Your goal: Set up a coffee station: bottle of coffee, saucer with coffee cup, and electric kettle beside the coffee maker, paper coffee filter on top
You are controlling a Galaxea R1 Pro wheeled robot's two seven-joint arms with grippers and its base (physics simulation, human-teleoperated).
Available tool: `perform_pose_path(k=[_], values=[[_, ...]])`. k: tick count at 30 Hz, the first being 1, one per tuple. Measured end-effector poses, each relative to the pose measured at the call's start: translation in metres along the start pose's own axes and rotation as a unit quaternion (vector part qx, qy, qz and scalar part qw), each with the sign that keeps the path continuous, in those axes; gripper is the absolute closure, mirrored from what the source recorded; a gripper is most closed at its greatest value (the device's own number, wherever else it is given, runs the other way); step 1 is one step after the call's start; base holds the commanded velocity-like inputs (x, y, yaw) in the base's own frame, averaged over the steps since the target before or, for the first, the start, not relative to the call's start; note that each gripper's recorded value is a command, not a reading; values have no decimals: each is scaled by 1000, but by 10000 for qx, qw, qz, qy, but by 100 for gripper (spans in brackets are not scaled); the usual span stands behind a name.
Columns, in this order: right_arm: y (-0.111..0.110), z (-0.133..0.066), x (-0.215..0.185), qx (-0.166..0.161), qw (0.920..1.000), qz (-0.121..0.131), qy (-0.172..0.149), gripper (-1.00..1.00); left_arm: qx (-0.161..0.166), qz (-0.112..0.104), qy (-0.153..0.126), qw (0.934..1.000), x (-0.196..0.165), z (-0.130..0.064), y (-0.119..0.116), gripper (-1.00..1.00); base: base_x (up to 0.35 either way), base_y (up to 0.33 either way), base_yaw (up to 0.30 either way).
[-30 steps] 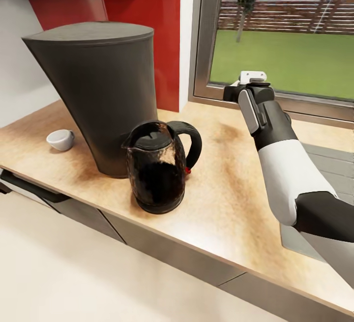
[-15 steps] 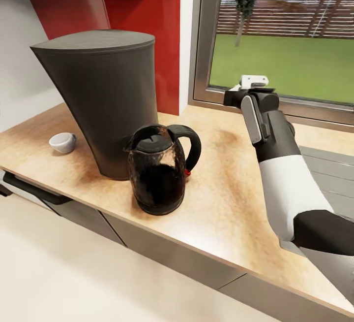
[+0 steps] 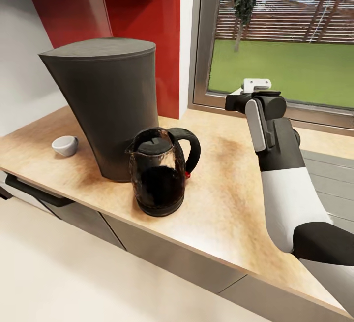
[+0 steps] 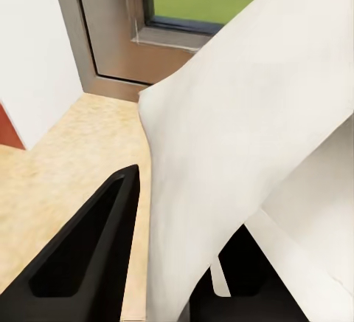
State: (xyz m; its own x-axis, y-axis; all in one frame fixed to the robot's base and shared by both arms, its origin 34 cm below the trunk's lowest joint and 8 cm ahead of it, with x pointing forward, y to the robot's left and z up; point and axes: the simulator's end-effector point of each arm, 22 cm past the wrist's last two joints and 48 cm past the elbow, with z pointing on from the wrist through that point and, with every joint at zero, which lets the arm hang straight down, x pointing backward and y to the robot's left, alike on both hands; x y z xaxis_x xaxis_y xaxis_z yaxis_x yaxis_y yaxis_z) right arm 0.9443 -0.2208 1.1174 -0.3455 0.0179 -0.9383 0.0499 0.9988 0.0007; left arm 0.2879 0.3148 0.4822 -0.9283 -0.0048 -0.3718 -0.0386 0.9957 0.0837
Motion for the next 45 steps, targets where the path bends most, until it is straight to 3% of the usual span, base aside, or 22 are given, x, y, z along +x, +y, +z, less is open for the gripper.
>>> perform_pose_path(k=[12, 35, 39, 45], values=[[-9, -22, -25, 70, 9997, -10, -218, 100, 2, -10, -99, 10000, -8, 0, 0, -100, 0, 0, 0], [-12, -45, -51, 76, 9991, 14, -424, 100, 7, -23, -282, 9996, -23, -1, 0, -100, 0, 0, 0], [-11, -57, -66, 61, 9980, 29, -631, 100, 11, -30, -325, 9995, -26, -1, -1, -100, 0, 0, 0], [-26, -68, -79, 125, 9966, 219, -779, 100, 20, -33, -384, 9993, -31, -1, -2, -100, 0, 0, 0]])
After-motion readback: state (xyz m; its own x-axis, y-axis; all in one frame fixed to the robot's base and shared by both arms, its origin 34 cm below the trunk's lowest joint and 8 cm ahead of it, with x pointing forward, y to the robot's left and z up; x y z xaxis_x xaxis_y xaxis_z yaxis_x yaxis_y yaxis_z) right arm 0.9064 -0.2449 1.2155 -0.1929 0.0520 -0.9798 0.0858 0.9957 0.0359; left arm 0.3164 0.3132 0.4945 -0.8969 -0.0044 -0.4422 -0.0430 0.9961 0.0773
